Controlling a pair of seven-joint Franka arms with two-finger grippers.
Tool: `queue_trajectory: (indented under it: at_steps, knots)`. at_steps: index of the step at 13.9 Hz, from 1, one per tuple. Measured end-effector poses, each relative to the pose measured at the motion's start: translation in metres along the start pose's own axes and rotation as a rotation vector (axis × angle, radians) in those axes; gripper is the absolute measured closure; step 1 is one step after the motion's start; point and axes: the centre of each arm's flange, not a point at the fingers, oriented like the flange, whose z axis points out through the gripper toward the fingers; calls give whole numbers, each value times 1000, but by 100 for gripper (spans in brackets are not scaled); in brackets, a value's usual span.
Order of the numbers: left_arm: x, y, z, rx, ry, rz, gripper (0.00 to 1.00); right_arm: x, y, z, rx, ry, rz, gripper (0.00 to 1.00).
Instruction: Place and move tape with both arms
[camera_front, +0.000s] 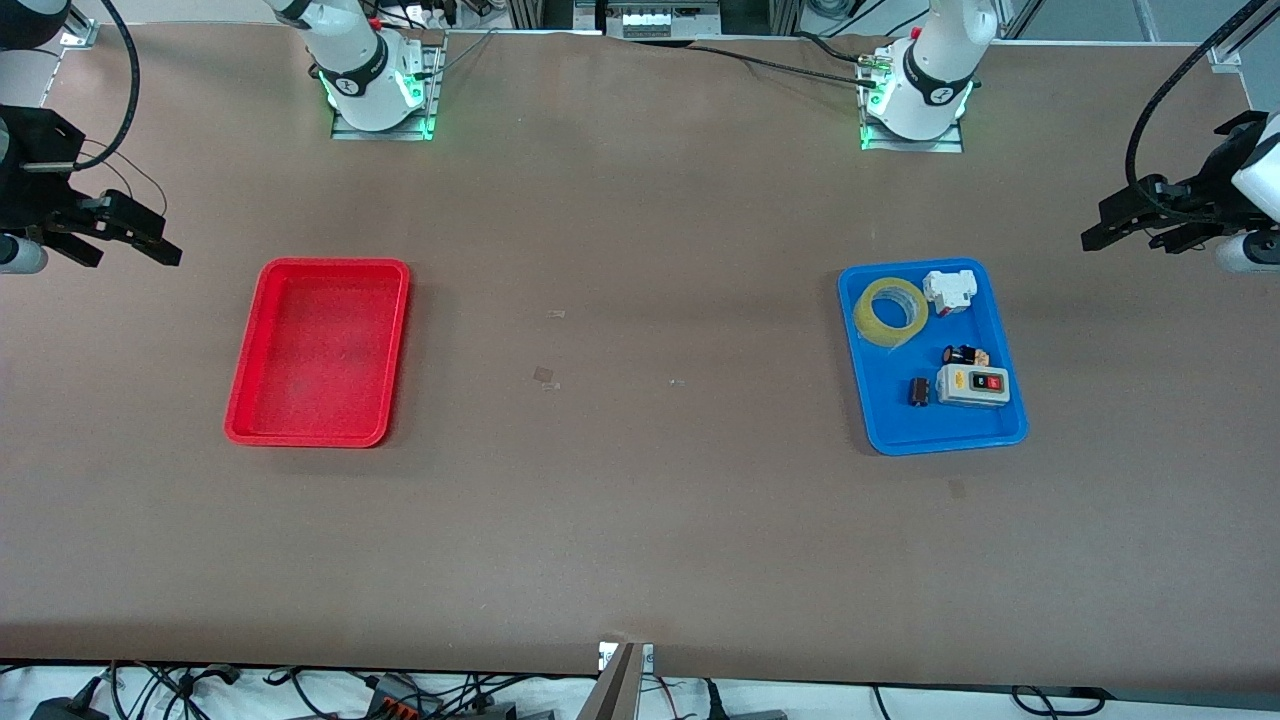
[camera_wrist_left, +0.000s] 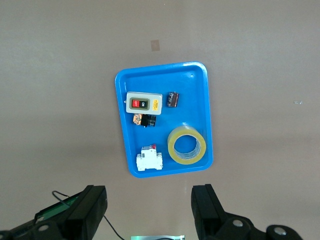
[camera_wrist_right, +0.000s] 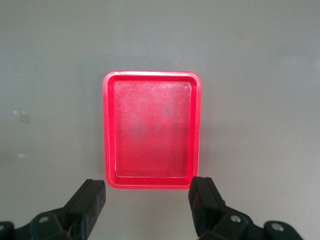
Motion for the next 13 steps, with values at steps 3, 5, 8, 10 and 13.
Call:
queue_trajectory:
  at_steps: [3, 5, 8, 10, 13]
  knots:
    - [0, 0, 1, 0, -3, 0, 0, -1, 0, -1, 0, 1, 0, 0]
    - [0, 0, 1, 0, -3, 0, 0, -1, 0, -2, 0, 2, 0, 0]
    - [0, 0, 2, 0, -3, 0, 0, -1, 0, -1, 0, 1, 0, 0]
    - [0, 0, 4, 0, -10, 0, 0, -1, 0, -1, 0, 1, 0, 0]
    - [1, -1, 20, 0, -44, -2, 0, -1, -3, -1, 0, 0, -5, 0]
